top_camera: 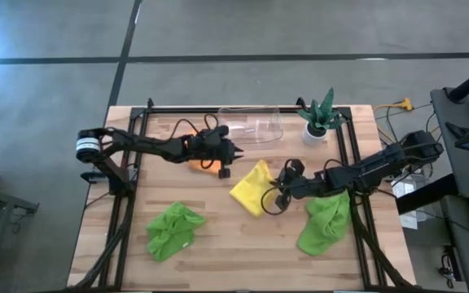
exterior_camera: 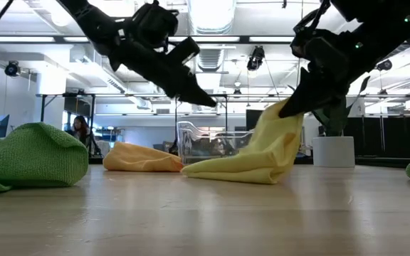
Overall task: Fold microfiber towels
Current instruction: Fold the yellow microfiber towel
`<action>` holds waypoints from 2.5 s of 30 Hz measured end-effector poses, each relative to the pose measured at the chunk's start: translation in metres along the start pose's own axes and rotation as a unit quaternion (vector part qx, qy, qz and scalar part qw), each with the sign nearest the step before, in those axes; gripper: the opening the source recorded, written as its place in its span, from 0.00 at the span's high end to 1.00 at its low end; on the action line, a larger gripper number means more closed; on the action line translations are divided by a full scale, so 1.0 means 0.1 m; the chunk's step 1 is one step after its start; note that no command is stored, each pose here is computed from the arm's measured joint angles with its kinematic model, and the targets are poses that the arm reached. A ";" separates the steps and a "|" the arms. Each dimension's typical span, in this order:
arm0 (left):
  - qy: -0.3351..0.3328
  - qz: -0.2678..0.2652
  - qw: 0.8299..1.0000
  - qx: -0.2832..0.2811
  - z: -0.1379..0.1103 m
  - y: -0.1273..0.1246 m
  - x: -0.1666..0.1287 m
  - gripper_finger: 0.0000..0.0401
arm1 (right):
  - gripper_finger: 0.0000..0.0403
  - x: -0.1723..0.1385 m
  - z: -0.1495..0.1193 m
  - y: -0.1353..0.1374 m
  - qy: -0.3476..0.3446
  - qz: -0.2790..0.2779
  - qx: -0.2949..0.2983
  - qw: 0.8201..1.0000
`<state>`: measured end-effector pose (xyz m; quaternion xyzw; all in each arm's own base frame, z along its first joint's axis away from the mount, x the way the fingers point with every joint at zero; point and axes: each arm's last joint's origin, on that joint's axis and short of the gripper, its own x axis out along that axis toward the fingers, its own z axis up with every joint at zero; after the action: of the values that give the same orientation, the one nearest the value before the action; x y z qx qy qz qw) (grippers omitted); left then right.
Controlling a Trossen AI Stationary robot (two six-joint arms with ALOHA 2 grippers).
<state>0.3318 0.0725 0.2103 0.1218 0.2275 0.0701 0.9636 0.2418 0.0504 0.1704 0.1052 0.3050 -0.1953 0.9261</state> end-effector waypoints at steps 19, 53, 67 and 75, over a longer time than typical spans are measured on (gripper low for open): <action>-0.019 -0.253 0.930 -0.265 -0.11 -0.59 0.38 0.89 | 0.98 0.00 0.00 -0.01 -0.005 -0.013 0.016 1.000; 0.069 -0.130 0.927 -0.344 -0.50 -0.94 0.99 1.00 | 0.98 -0.04 0.19 0.08 -0.027 0.005 0.011 1.000; 0.037 -0.098 0.938 -0.332 -0.16 -0.78 0.71 1.00 | 0.98 -0.07 0.27 0.14 -0.031 0.025 -0.014 0.999; 0.053 -0.081 0.950 -0.296 0.11 -0.64 0.30 1.00 | 0.98 -0.07 0.26 0.14 -0.025 0.036 -0.022 0.999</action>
<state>0.3682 0.0146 0.1901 -0.1916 0.2568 0.0621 0.9452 0.2563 0.0571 0.1962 0.0909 0.2823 -0.1579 0.9419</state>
